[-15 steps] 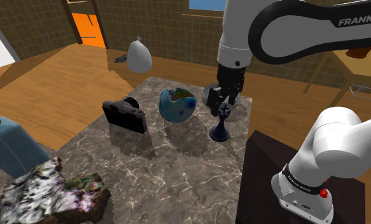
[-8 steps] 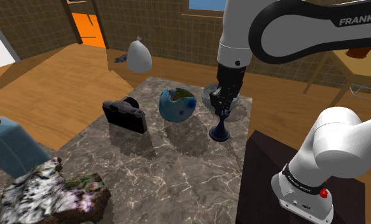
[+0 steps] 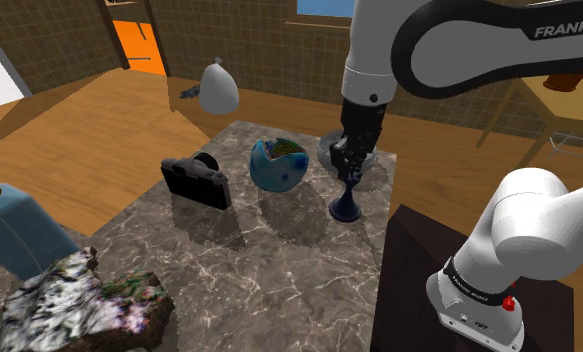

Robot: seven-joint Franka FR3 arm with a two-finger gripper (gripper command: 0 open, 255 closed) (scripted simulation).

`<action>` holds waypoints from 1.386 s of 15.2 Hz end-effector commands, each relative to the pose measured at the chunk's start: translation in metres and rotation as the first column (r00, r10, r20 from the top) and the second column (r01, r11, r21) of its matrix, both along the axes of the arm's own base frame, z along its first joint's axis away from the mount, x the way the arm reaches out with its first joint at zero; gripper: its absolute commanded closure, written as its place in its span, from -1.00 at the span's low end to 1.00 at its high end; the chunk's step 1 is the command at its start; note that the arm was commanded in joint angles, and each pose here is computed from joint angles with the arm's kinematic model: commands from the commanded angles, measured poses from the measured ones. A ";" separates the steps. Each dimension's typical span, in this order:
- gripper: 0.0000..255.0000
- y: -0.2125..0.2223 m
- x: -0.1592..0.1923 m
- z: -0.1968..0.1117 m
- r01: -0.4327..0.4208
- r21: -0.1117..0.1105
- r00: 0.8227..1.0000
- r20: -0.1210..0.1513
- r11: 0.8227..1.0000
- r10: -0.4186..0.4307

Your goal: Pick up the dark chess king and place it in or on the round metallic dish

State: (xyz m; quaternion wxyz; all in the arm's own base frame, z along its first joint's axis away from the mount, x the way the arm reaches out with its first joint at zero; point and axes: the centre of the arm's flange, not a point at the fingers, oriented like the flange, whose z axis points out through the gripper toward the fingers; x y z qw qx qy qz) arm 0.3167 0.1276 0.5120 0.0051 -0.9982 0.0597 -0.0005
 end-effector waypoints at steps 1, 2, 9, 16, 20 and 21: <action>1.00 -0.001 0.000 0.007 0.000 -0.001 1.000 -0.002 1.000 0.000; 1.00 0.000 0.000 0.012 0.000 -0.001 1.000 -0.002 1.000 0.000; 1.00 0.000 0.000 0.049 0.000 -0.001 1.000 -0.002 1.000 0.000; 1.00 0.000 0.000 0.086 0.000 -0.001 1.000 -0.002 1.000 0.000; 1.00 0.000 0.000 0.107 0.000 -0.001 1.000 -0.002 1.000 0.000; 1.00 0.000 0.000 0.113 0.000 -0.001 1.000 -0.002 1.000 0.000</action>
